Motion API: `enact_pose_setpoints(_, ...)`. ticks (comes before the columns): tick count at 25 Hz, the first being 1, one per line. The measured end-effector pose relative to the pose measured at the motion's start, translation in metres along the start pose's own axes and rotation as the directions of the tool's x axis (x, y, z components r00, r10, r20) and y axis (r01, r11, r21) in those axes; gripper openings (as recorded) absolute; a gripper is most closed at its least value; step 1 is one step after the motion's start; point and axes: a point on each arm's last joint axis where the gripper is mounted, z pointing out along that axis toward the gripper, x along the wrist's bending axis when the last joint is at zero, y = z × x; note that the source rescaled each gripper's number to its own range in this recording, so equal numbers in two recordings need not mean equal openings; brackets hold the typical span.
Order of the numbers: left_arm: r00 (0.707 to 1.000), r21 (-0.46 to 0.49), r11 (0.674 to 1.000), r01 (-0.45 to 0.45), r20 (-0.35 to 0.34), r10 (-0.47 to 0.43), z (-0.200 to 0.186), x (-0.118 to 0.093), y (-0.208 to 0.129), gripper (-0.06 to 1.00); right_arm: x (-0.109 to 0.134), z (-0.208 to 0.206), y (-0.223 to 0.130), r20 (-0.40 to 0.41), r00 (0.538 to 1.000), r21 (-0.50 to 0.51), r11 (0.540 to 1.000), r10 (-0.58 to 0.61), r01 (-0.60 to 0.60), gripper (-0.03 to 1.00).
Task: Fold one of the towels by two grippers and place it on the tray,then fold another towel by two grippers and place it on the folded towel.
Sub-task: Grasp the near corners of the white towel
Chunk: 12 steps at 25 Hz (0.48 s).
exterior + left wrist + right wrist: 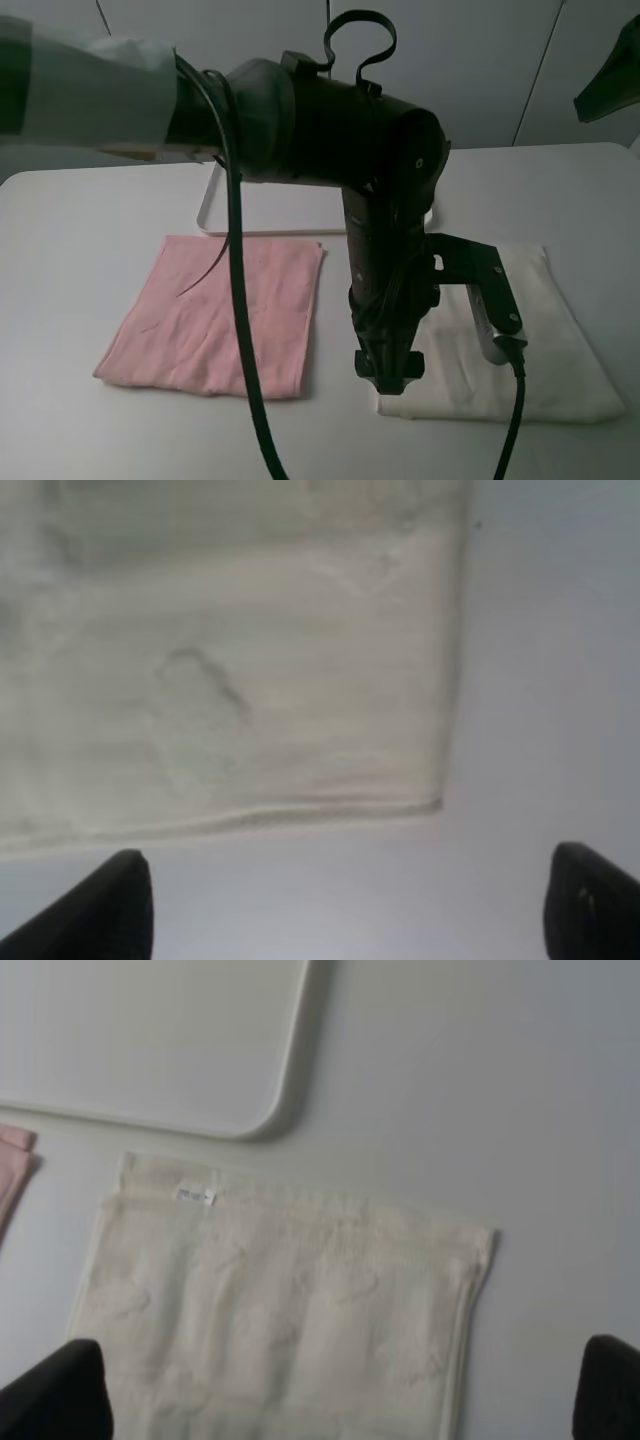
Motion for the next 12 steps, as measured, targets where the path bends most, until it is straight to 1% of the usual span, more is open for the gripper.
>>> enact_pose_setpoints(5, 0.999, 0.06, 0.997, -0.04, -0.002, 0.04, 0.02, -0.017, 0.01, 1.0, 0.0, 0.003, -0.002, -0.006, 1.0, 0.039, 0.999, 0.003, -0.003, 1.0)
enact_pose_setpoints(9, 0.999, 0.081, 0.996, -0.039, 0.01, 0.039, 0.031, -0.022, 0.012, 1.0, 0.0, 0.004, -0.002, -0.007, 1.0, 0.046, 0.999, 0.004, -0.003, 1.0)
enact_pose_setpoints(12, 0.999, 0.098, 0.995, -0.031, 0.017, 0.03, 0.039, -0.021, 0.011, 1.0, 0.0, 0.004, -0.003, -0.01, 1.0, 0.055, 0.998, 0.004, -0.004, 1.0)
